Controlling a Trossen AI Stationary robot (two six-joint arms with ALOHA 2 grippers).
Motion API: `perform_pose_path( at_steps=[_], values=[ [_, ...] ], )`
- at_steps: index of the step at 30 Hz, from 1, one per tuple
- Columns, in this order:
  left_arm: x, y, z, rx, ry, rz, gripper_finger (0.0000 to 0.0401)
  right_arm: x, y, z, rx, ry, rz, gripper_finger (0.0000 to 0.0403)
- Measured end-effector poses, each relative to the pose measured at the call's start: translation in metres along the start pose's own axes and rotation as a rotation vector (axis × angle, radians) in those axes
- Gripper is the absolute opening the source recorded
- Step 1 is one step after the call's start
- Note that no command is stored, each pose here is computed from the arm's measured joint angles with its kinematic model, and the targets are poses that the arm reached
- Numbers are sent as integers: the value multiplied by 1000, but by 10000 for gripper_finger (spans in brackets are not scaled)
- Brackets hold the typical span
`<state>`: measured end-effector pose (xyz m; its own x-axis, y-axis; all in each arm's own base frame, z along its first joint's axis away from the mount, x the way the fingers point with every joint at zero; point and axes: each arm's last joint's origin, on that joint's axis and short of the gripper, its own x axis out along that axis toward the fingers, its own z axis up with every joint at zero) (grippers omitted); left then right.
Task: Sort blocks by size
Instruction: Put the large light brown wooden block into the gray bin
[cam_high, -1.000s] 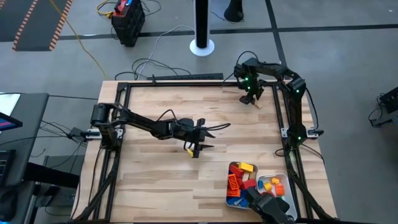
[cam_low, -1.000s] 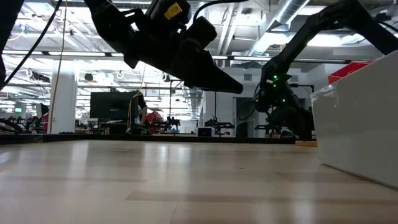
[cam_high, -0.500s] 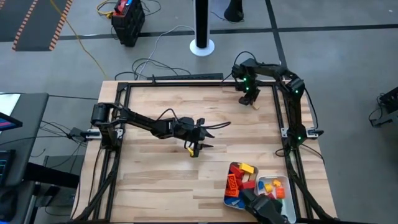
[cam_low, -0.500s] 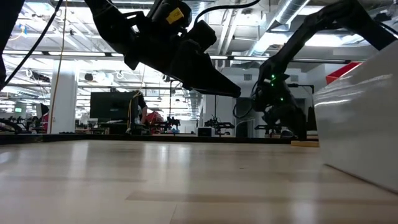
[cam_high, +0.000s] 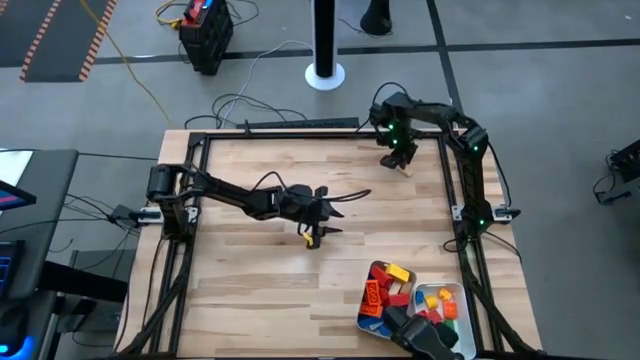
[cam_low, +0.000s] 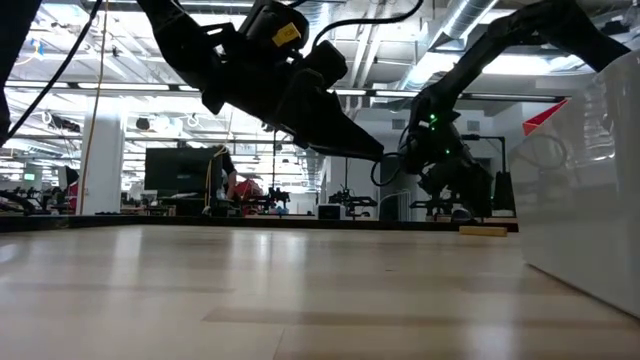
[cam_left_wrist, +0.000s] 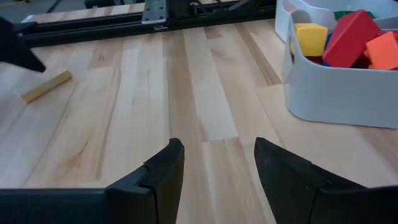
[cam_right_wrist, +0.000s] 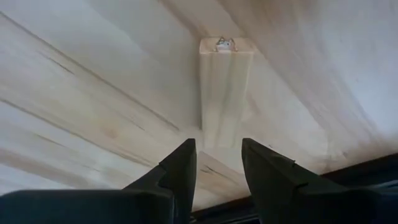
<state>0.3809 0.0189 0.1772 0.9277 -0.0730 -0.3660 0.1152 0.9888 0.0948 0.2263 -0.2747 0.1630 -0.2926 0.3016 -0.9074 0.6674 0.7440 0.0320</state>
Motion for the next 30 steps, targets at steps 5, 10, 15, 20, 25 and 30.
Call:
perform_pose_path(
  at_steps=[5,10,15,20,25,30],
  values=[
    [-8,1,6,6,13,2,187,1,3,3,15,-28,-8,176],
    [-24,-2,2,6,-6,5,187,2,0,14,22,-138,-23,213],
    [-44,2,-2,-16,-62,40,187,1,2,16,-3,-153,-33,241],
    [-53,7,-2,-25,-62,64,187,3,3,16,-15,-150,-35,244],
    [-54,9,-4,-36,-41,64,187,15,3,12,-26,-103,-38,234],
    [-54,9,-4,-36,-46,64,187,17,0,13,-21,-109,-39,217]
  ],
)
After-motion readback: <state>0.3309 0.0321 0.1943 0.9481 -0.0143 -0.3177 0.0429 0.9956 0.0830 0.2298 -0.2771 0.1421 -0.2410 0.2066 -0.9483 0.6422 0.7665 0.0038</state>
